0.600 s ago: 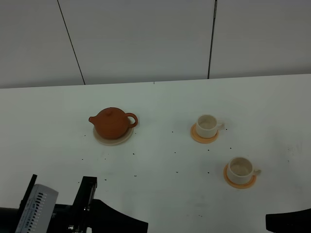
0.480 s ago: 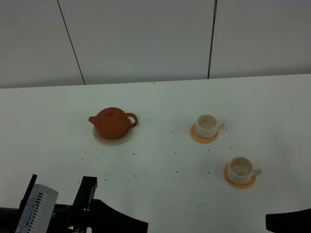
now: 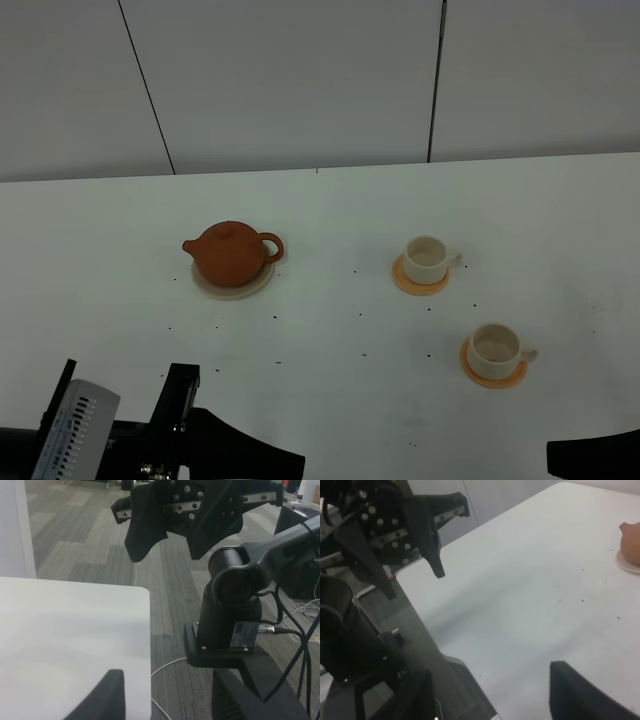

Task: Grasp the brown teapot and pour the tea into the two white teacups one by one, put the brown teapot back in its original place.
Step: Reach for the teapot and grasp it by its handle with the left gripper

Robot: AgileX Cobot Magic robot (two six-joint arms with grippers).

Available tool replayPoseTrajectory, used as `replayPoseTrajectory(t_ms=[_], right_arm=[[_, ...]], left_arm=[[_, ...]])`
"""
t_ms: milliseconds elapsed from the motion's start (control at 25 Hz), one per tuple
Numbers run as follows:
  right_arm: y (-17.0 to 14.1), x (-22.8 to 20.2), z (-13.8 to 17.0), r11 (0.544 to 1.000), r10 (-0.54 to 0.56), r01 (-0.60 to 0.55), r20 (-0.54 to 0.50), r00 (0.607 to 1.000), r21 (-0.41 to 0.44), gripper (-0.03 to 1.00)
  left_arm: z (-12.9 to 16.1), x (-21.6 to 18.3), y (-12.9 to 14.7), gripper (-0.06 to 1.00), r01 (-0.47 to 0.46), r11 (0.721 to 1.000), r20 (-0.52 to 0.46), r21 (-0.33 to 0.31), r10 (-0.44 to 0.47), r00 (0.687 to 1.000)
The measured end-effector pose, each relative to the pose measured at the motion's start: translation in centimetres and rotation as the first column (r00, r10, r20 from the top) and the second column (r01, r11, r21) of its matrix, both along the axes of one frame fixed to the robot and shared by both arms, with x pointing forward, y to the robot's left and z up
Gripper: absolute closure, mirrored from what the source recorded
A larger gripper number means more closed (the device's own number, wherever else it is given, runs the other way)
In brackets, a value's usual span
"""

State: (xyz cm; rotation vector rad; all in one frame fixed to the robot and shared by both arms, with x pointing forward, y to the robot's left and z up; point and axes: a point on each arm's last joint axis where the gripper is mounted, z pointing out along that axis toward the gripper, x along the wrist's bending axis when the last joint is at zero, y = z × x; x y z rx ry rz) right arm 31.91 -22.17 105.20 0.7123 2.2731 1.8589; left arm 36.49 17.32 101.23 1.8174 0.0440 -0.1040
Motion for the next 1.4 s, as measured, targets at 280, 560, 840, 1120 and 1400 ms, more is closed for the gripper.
replayPoseTrajectory(t_ms=[280, 560, 840, 1120, 1400], right_arm=[[0.0, 0.0, 0.0, 1.0, 0.0, 0.0, 0.0, 1.0, 0.0, 0.48], [0.0, 0.0, 0.0, 1.0, 0.0, 0.0, 0.0, 1.0, 0.0, 0.49], [-0.3, 0.5, 0.0, 0.997, -0.077, 0.077, -0.035, 0.996, 0.009, 0.59], [-0.7, 1.3, 0.0, 0.984, -0.173, 0.175, -0.056, 0.983, 0.025, 0.75], [-0.9, 1.6, 0.0, 0.971, -0.232, 0.237, -0.098, 0.968, 0.043, 0.84]], left_arm=[[0.1, 0.1, 0.0, 0.48, -0.011, 1.0, -0.005, -0.013, 0.011, 1.0], [0.9, 0.9, -0.1, 0.61, -0.13, 0.988, -0.059, -0.081, 0.125, 0.99], [1.7, 1.6, 0.6, 0.75, -0.315, 0.947, 0.013, -0.053, 0.316, 0.949], [5.4, 1.0, 2.3, 0.84, -0.536, 0.838, 0.084, -0.105, 0.544, 0.835], [7.7, -0.2, 4.4, 0.86, -0.703, 0.686, 0.13, -0.188, 0.727, 0.674]])
